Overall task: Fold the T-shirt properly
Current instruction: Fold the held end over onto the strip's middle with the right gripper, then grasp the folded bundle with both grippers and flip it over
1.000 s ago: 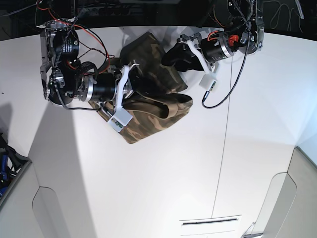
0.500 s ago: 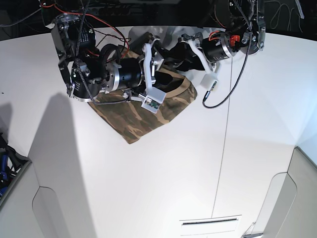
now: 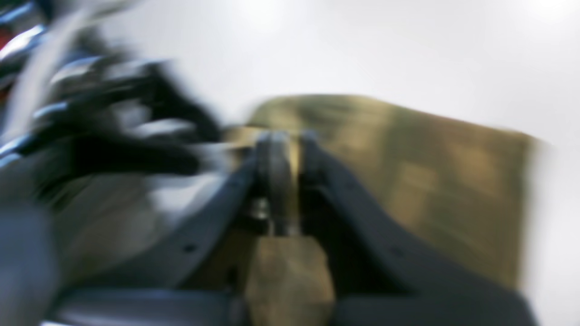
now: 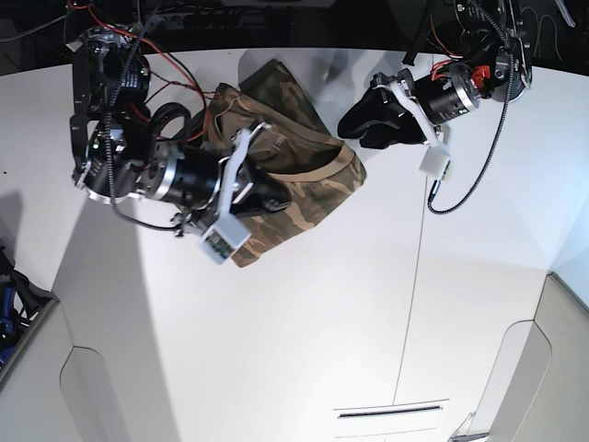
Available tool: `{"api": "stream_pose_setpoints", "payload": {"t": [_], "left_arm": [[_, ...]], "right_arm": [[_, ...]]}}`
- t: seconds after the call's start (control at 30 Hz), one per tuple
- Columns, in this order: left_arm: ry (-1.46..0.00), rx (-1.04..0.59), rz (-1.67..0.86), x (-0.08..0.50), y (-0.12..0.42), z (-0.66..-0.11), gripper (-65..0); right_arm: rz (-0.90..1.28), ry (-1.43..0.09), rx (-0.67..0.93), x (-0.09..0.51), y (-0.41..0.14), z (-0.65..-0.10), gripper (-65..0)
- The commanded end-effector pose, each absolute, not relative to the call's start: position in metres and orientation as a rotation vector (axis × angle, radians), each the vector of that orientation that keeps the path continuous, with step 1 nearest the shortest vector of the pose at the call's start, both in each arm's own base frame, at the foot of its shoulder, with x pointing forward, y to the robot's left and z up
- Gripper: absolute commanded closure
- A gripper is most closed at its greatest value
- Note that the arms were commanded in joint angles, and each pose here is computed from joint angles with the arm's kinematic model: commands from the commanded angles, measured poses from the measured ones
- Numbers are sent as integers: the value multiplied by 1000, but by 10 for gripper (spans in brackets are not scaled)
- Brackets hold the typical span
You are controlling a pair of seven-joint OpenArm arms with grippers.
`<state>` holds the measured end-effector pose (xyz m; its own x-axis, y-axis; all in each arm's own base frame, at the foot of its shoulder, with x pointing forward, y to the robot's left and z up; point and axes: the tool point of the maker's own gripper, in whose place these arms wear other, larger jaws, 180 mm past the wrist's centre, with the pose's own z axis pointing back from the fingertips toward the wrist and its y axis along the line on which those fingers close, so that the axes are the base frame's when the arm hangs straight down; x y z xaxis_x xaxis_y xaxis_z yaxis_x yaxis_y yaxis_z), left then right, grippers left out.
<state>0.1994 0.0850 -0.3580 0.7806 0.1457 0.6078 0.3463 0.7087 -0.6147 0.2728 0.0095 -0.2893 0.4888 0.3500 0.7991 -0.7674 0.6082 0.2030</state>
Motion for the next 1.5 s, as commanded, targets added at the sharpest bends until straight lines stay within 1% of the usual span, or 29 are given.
{"api": "stream_pose_setpoints", "payload": {"t": [0.0,0.07,0.13,0.2,0.27,0.37,0.43,0.73,0.83,0.97,1.0,1.03,1.1,1.17,1.2,1.33,1.47], "left_arm": [[-723,-815,-143,201,82,-347,-365],[-716,-820,-141,197,81,-348,-365],[-711,-827,-134,195,81,-349,-365],[-711,-826,-134,194,81,-349,-365],[-718,-827,-132,195,81,-348,-365],[-733,-828,-129,199,81,-346,-365],[-737,-828,-128,199,82,-346,-365],[-722,-794,-141,198,85,-351,-365],[-724,-793,-142,199,85,-351,-365],[-734,-800,-151,200,83,-346,-360],[-736,-805,-159,199,82,-343,-338],[-747,-809,-172,200,80,-337,-302],[-769,-818,-204,199,76,-324,-208],[-777,-840,-250,193,67,-311,-146],[-787,-848,-272,191,62,-303,-134],[-810,-876,-341,182,44,-285,-133],[-767,-923,-406,170,17,-289,-133]], "right_arm": [[699,-875,587,287,1,-272,0],[624,-908,529,301,-24,-271,0],[553,-924,504,309,-46,-273,0],[504,-889,512,312,-56,-286,0],[476,-826,562,307,-54,-302,0],[488,-709,685,289,-38,-321,0],[510,-644,738,276,-25,-330,0],[684,-453,894,202,43,-351,0],[743,-421,921,188,59,-351,0],[739,-467,937,193,64,-343,0],[735,-490,933,199,62,-339,0],[731,-512,923,207,60,-335,0],[717,-568,898,227,51,-325,0],[694,-629,869,249,40,-314,0],[680,-660,853,260,33,-309,0],[610,-805,798,305,5,-279,0],[546,-936,704,341,-23,-258,0]]}}
